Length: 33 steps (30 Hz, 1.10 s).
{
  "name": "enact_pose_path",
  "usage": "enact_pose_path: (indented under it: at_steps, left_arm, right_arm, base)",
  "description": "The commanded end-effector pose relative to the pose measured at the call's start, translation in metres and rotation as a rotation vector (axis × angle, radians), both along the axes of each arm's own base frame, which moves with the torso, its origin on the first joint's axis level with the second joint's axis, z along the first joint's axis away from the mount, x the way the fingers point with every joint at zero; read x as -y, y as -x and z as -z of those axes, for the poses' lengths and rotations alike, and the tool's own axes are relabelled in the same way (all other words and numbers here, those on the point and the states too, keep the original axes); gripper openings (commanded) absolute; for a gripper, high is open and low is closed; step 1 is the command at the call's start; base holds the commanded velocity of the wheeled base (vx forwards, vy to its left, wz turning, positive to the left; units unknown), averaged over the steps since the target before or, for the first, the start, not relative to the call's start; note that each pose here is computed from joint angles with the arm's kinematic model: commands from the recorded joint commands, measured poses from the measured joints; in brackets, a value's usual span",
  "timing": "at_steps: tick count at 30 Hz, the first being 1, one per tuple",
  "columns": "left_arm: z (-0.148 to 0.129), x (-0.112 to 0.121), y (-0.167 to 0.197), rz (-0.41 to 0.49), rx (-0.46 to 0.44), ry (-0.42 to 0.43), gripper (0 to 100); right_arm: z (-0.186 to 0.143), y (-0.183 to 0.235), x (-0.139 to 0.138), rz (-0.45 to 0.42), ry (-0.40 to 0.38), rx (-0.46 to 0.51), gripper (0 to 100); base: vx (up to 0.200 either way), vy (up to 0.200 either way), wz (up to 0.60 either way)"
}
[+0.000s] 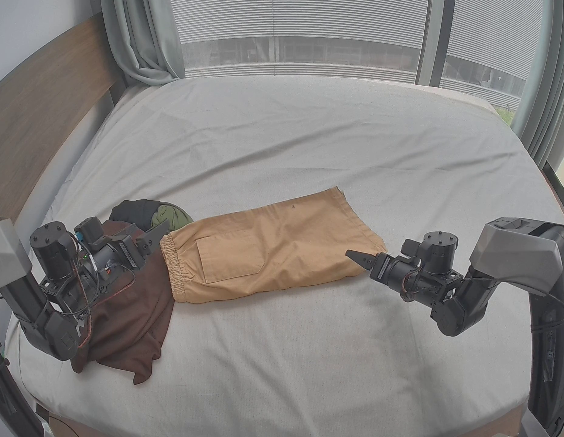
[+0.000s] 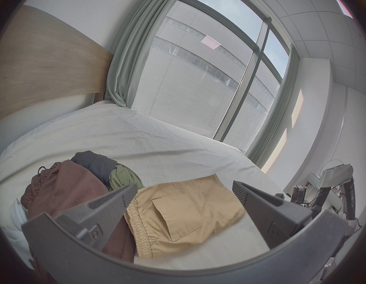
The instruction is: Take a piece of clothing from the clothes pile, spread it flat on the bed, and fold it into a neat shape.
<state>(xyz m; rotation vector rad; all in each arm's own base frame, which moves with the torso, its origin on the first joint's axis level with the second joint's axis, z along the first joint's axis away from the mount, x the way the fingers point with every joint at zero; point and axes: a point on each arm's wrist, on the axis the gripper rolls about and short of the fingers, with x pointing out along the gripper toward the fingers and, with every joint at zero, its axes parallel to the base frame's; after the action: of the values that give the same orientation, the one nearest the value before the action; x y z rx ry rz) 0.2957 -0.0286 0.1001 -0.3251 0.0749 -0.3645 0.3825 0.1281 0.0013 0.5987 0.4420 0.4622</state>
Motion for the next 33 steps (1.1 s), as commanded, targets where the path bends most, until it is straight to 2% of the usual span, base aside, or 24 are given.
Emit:
enact_pose_path:
  at_steps: [1,9,19,26,33]
  left_arm:
    - [0.001,0.0,0.001,0.001,-0.005,0.002,100]
    - [0.002,0.0,0.0,0.002,-0.009,0.005,100]
    - [0.002,-0.001,-0.001,-0.001,-0.01,0.011,100]
    - [0.007,-0.003,-0.003,-0.007,-0.028,0.008,100]
    - [0.005,-0.005,-0.003,-0.013,-0.019,0.012,100]
  right_arm:
    - [0.02,-0.003,-0.003,0.0,0.011,-0.035,100]
    - [0.031,-0.006,-0.006,-0.001,0.018,-0.056,100]
    - [0.056,-0.018,-0.022,0.001,0.021,-0.052,100]
    - [0.07,-0.021,-0.049,0.028,-0.041,-0.066,100]
    - [0.063,-0.029,-0.057,0.031,-0.14,0.003,100]
  base:
    - [0.0,0.0,0.0]
    - [0.0,0.0,0.0]
    - [0.0,0.0,0.0]
    - [0.0,0.0,0.0]
    - [0.0,0.0,0.0]
